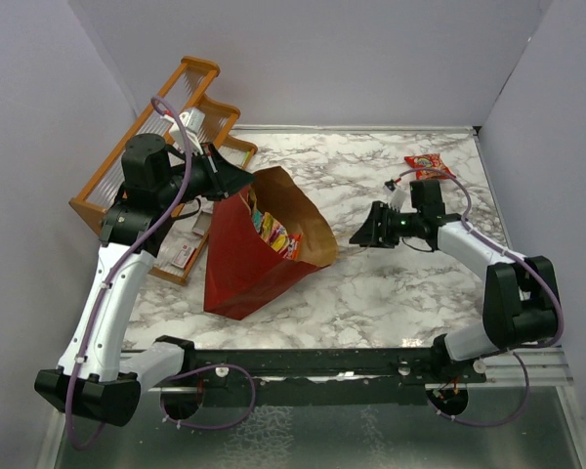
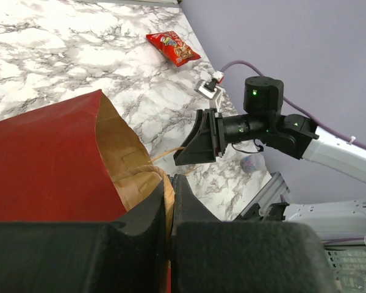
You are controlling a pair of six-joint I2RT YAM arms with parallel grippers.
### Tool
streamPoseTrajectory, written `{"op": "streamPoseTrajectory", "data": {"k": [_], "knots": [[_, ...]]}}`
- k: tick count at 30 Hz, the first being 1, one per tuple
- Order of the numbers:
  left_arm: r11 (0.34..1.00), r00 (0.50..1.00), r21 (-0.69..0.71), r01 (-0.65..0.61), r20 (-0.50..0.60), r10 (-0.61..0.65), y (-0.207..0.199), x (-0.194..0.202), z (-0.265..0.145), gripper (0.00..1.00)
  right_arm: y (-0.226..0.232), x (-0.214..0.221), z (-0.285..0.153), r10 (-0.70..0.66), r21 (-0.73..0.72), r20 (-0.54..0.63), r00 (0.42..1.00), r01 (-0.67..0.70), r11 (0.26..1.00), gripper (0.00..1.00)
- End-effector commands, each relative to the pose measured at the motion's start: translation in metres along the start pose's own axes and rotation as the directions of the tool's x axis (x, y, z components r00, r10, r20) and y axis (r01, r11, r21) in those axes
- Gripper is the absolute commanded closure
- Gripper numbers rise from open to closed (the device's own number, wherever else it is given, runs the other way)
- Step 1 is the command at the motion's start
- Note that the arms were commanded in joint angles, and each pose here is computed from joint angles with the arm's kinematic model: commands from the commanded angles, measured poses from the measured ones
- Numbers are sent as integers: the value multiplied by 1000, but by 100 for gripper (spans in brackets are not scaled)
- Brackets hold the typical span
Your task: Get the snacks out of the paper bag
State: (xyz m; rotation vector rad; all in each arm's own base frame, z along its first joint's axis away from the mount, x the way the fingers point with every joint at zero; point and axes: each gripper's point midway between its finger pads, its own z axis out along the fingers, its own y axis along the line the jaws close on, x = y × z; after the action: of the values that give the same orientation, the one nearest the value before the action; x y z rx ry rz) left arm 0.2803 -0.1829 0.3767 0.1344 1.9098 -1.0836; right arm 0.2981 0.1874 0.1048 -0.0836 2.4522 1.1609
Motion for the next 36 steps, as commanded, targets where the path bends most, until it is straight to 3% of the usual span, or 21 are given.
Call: {"op": "streamPoseTrajectory", "data": {"k": [1,3,7,16,21,29,33,36], "knots": [[1000,1000,-23,-7,14,8,0,-7,0,100,14,16,-9,-52,-66,-28,998,50,997,68],[1000,999,-15,-16,31,16,-6,-15,-2,100,19,20,-11,-47,-81,-24,999,45,996,81],[1000,999,-16,-13,42,14,-7,-23,2,100,37,34,-15,-44,-136,-34,998,39,990,95],[996,998,66,-66,16,65,-19,-42,20,100,89,71,-22,4,-221,50,999,7,975,99],[991,996,99,-88,-1,89,-20,-41,24,100,106,103,-12,0,-251,3,1000,0,968,99],[990,995,103,-99,-20,101,-22,-17,5,100,145,164,14,-156,-282,-115,981,119,952,96],[988,998,145,-56,-19,59,-30,-8,-2,100,145,176,18,-180,-287,-128,975,137,948,95],[992,998,121,-48,-25,51,-27,-3,-5,100,128,173,18,-185,-197,-115,976,161,967,92]]}}
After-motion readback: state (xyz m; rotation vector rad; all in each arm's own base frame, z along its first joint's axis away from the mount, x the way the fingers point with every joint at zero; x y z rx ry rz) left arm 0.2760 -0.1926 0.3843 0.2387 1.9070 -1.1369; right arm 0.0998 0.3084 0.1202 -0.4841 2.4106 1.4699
